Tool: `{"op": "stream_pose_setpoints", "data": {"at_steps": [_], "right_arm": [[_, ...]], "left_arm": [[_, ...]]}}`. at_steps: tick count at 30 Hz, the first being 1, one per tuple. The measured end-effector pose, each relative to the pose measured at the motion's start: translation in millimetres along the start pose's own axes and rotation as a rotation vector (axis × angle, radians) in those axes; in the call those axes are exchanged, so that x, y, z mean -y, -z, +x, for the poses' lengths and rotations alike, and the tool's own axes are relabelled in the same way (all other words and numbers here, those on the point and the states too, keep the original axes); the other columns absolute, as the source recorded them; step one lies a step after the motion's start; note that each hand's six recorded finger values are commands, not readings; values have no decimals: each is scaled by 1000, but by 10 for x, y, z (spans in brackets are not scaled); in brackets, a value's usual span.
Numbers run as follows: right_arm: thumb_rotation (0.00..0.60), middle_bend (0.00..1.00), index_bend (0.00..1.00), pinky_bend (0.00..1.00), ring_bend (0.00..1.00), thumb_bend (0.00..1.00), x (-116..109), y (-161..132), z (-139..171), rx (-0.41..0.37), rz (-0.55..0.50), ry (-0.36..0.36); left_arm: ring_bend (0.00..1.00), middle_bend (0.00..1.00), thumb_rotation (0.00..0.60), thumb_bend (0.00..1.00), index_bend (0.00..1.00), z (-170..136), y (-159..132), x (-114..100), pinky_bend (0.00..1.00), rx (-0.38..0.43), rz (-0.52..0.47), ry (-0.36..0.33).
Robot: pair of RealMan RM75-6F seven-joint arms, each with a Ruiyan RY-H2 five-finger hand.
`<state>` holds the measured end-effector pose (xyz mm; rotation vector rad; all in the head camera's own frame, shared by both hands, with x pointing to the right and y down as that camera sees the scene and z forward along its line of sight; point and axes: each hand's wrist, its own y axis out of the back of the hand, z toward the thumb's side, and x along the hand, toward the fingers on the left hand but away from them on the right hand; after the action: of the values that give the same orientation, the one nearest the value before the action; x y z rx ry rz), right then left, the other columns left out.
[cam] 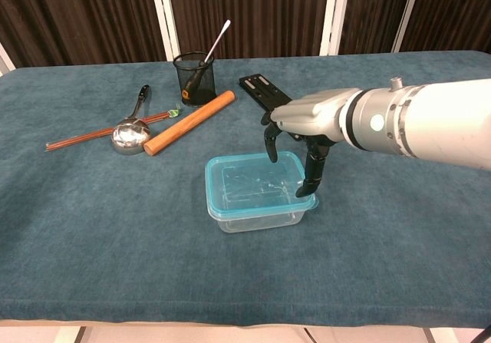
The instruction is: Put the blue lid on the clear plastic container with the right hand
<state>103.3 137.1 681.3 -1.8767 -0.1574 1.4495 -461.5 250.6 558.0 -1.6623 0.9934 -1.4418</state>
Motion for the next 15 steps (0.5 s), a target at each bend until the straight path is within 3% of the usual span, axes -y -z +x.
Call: {"op": "stream_pose_setpoints", "data": {"at_steps": [10,15], "right_arm": [[600,43,469,20,0,139,-228,-39,76,-28,-60,76],[600,43,464,20,0,137,-202,-154,63,-49,-74,71]], "left_arm": [[0,0,600,423,0,1,-10,5,63,4,-1,3],[0,0,600,424,0,4,-6,8,63,3,1,5]]}}
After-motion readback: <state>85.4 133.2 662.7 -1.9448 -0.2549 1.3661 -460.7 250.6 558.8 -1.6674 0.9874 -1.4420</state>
